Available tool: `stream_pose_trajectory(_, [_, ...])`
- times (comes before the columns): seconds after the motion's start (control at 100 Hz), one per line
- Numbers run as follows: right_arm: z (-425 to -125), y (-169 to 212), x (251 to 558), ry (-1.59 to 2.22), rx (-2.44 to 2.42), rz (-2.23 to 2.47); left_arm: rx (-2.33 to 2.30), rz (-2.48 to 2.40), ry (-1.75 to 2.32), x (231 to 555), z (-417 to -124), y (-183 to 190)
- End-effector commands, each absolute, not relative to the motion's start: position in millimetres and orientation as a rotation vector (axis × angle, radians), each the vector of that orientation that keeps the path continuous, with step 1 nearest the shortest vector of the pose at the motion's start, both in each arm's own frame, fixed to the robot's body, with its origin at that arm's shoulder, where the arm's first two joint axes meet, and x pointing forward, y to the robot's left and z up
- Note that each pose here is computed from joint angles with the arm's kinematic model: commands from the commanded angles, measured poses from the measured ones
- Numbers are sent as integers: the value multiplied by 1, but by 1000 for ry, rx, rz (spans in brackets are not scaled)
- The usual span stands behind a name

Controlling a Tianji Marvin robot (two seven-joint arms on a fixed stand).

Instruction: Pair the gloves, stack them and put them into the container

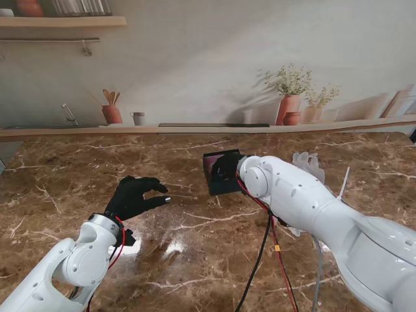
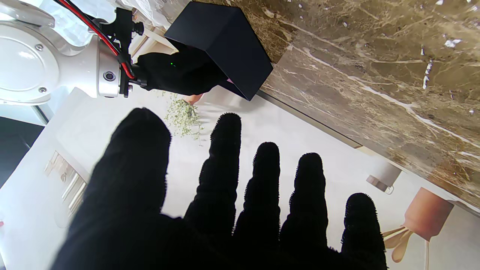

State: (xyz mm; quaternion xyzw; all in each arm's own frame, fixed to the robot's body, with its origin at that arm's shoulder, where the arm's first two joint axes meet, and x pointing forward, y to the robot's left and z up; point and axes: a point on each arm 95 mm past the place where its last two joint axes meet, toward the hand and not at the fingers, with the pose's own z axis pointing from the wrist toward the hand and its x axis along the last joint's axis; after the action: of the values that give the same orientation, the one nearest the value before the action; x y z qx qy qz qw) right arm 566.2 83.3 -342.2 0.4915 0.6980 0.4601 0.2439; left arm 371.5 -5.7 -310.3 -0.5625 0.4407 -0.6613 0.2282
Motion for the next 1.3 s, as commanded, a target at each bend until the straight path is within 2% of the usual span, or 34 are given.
stream_pose_trajectory(0.0, [-350, 81, 562, 1920, 1359, 1236, -1556, -1815, 1220, 370, -313, -6])
stream_pose_trajectory(0.54, [-318, 79, 564, 1832, 1320, 1298, -1544, -1822, 1214, 371, -312, -5])
stream_pose_trajectory(0.77, [-295, 76, 554, 1742, 1331, 1390, -1538, -1828, 1212, 372, -311, -5])
stream_pose_trajectory(1.08, [-265, 45, 514, 1555, 1299, 1517, -1529, -1883, 1210, 376, -310, -10])
stream_pose_trajectory(1.29, [-267, 7, 470, 1459, 1290, 1510, -1524, -1918, 1208, 378, -310, -15])
